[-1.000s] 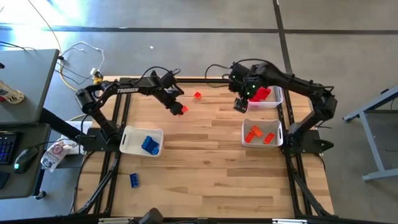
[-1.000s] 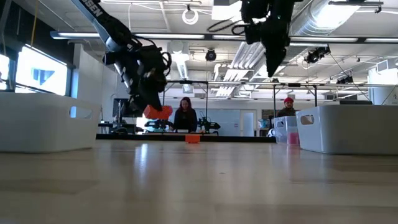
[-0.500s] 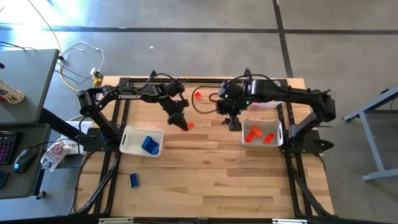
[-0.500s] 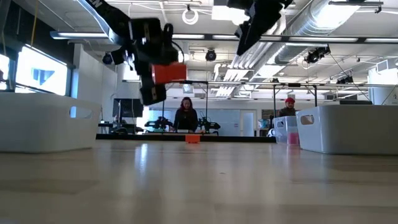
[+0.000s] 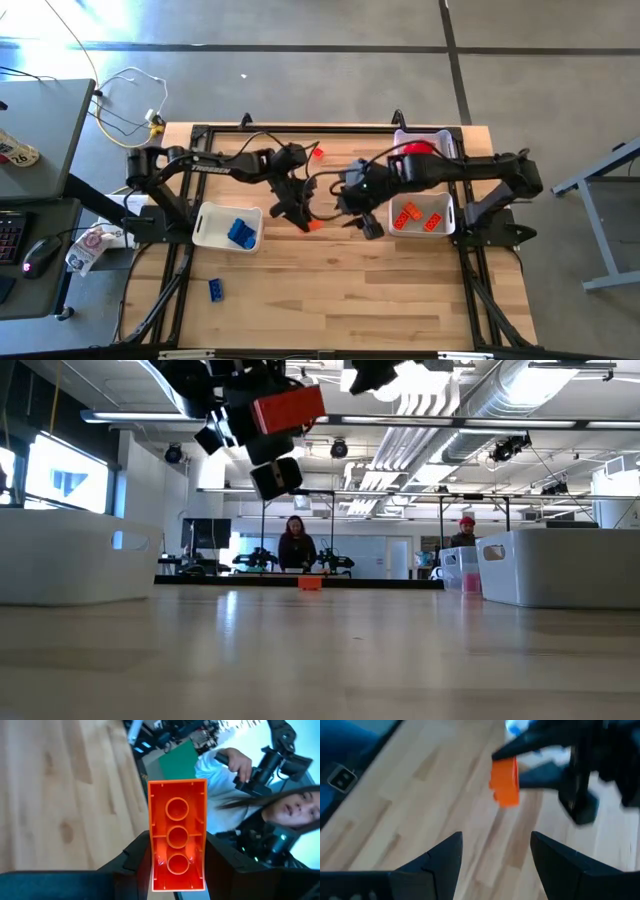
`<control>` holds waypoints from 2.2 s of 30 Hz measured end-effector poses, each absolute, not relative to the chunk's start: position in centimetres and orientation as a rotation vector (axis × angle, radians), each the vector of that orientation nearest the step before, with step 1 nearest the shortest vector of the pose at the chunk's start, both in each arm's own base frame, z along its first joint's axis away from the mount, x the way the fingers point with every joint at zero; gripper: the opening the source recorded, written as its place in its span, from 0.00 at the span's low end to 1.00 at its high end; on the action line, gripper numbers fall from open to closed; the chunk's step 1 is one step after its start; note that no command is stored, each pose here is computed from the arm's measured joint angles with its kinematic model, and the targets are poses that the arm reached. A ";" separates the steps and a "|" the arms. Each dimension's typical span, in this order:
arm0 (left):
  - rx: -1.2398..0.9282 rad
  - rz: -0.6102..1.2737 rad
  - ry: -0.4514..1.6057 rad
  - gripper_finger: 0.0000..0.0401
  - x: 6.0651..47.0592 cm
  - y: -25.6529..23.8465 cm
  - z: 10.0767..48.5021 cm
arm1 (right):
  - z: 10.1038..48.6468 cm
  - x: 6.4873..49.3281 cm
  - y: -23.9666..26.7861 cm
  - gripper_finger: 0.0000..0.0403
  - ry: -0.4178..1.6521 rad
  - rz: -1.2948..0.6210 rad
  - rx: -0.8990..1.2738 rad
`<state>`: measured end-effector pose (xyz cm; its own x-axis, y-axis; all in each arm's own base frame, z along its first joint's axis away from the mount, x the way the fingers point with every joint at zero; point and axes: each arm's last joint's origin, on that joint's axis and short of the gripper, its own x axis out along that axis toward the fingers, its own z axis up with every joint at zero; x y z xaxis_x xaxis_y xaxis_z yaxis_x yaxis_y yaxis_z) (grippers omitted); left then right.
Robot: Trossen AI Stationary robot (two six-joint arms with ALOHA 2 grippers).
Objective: Sort & place blocks by color
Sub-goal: Put the orange game piece into the gray bin
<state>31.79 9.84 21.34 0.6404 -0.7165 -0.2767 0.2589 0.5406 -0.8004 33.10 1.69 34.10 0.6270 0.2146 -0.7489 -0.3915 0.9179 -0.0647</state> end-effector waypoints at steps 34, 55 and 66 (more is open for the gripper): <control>-0.693 -0.649 0.309 0.29 35.4 4.4 25.8 | 35.6 33.7 8.2 0.36 0.589 0.426 -0.338; -0.602 -0.513 0.272 0.48 35.6 4.9 25.3 | 34.6 32.9 7.9 0.18 0.764 0.324 -0.186; -0.590 -0.450 0.340 0.54 35.3 5.6 24.4 | 32.7 30.4 6.7 0.18 1.099 -0.025 -0.065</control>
<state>35.34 5.63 24.36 0.8496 -0.4963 -0.1783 0.3064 0.7398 -0.5991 30.44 6.67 32.74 0.4548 -0.0524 -0.8891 -0.0118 0.9978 -0.0649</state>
